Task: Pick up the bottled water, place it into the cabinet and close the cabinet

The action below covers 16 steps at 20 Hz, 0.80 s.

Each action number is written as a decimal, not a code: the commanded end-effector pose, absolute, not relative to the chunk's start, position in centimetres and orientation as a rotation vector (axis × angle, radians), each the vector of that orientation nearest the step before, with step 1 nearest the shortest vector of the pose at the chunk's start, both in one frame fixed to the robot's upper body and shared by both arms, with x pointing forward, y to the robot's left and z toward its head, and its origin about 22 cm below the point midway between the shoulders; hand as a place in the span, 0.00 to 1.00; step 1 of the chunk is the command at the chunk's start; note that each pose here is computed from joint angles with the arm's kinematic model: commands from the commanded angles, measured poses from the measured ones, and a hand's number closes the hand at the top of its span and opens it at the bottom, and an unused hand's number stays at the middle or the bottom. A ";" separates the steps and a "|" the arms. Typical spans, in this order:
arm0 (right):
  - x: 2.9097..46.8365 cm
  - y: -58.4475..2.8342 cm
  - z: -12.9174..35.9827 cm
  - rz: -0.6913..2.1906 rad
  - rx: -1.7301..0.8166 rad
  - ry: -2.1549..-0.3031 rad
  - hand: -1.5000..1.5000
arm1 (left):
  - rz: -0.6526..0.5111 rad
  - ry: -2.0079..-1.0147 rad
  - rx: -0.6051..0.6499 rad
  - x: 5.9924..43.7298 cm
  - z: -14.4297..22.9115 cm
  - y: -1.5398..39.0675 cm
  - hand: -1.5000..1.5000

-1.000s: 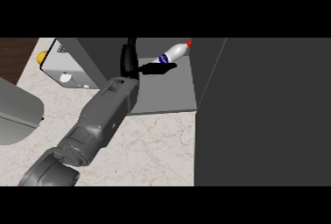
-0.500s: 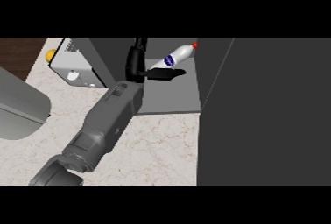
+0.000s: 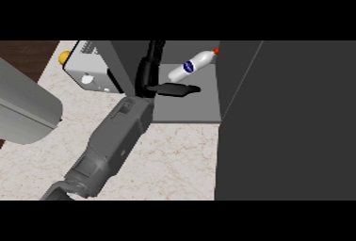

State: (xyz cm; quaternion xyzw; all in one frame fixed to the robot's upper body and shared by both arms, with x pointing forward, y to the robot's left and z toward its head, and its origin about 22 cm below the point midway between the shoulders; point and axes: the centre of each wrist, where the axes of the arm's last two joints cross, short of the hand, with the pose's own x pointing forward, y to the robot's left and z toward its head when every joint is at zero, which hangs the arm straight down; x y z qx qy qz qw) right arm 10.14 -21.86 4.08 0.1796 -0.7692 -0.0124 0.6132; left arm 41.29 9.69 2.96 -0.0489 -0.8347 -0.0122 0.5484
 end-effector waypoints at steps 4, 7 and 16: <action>10.2 -23.0 4.3 -0.041 0.401 -1.763 0.00 | 0.065 -1.914 -0.225 37.3 -0.1 11.6 0.00; 9.7 -21.0 4.8 -0.050 0.398 -1.763 0.00 | 0.078 -1.915 -0.253 36.5 1.8 11.8 0.00; 9.4 -20.2 4.1 -0.039 0.413 -1.765 0.00 | 0.131 -1.918 -0.359 27.0 3.4 13.3 0.00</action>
